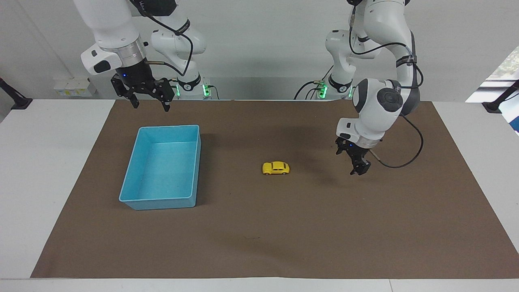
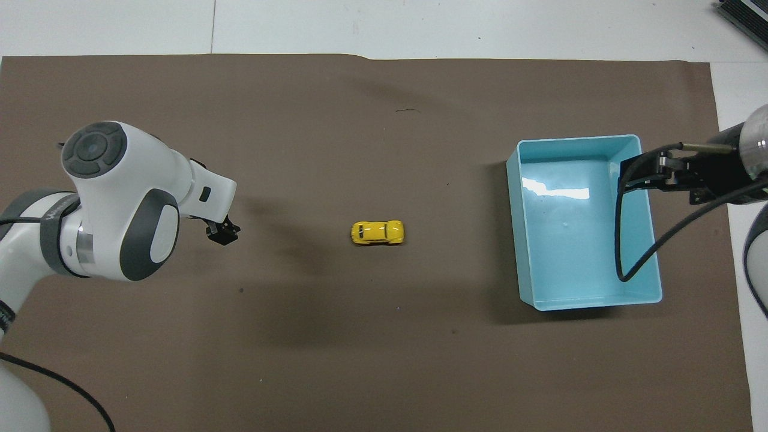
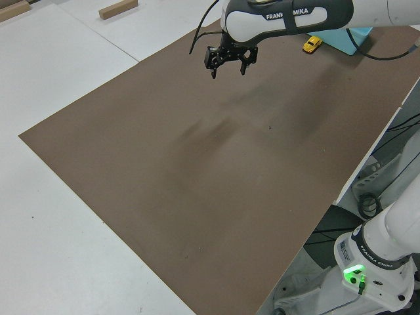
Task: Wind up and store yellow beetle car
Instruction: 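Lift the left gripper off the car and withdraw it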
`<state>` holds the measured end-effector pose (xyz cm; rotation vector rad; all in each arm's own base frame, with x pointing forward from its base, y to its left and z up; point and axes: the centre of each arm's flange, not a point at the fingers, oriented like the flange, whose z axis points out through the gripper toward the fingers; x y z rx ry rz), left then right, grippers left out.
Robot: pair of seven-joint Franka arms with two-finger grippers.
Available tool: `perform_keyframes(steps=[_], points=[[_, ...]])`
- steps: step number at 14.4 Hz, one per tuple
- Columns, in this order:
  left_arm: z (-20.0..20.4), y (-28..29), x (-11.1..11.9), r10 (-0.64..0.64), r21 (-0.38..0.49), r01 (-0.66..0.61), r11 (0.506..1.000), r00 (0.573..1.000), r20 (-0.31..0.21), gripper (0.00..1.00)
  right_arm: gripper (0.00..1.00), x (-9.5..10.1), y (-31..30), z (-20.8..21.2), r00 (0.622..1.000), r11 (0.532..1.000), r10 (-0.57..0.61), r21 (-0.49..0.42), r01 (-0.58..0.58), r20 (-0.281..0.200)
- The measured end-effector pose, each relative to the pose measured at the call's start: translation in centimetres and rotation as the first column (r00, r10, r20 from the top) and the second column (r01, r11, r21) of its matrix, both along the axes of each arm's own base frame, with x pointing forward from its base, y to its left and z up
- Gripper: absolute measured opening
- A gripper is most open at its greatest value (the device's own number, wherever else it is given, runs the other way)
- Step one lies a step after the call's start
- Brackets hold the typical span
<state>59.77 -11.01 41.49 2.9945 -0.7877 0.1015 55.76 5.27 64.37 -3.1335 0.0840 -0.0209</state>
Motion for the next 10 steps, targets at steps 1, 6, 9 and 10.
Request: perform_keyframes(steps=[1, 6, 9, 10], points=[[0.6, 1.2, 0.3, 0.101, -0.001, -0.101, 0.995, 0.995, -0.006, 1.00, 1.00, 0.0, 0.0, 0.0, 1.000, 1.000, 0.022, 0.000, -0.022, 0.000], [6.5, 5.8, 0.7, 0.356, 0.014, -0.356, 0.934, 0.932, -0.072, 1.00, 1.00, 0.0, 0.0, -0.2, 0.982, 0.982, 0.191, -0.002, -0.191, -0.004], [11.4, 7.8, -0.1, 0.383, 0.028, -0.382, 0.924, 0.919, -0.100, 1.00, 1.00, -0.3, 0.2, -0.5, 0.915, 0.915, 0.403, -0.004, -0.403, -0.010], [12.9, 8.1, -0.6, 0.380, 0.054, -0.376, 0.925, 0.920, -0.101, 1.00, 1.00, -0.6, 0.3, -0.6, 0.882, 0.882, 0.472, -0.004, -0.472, -0.015]])
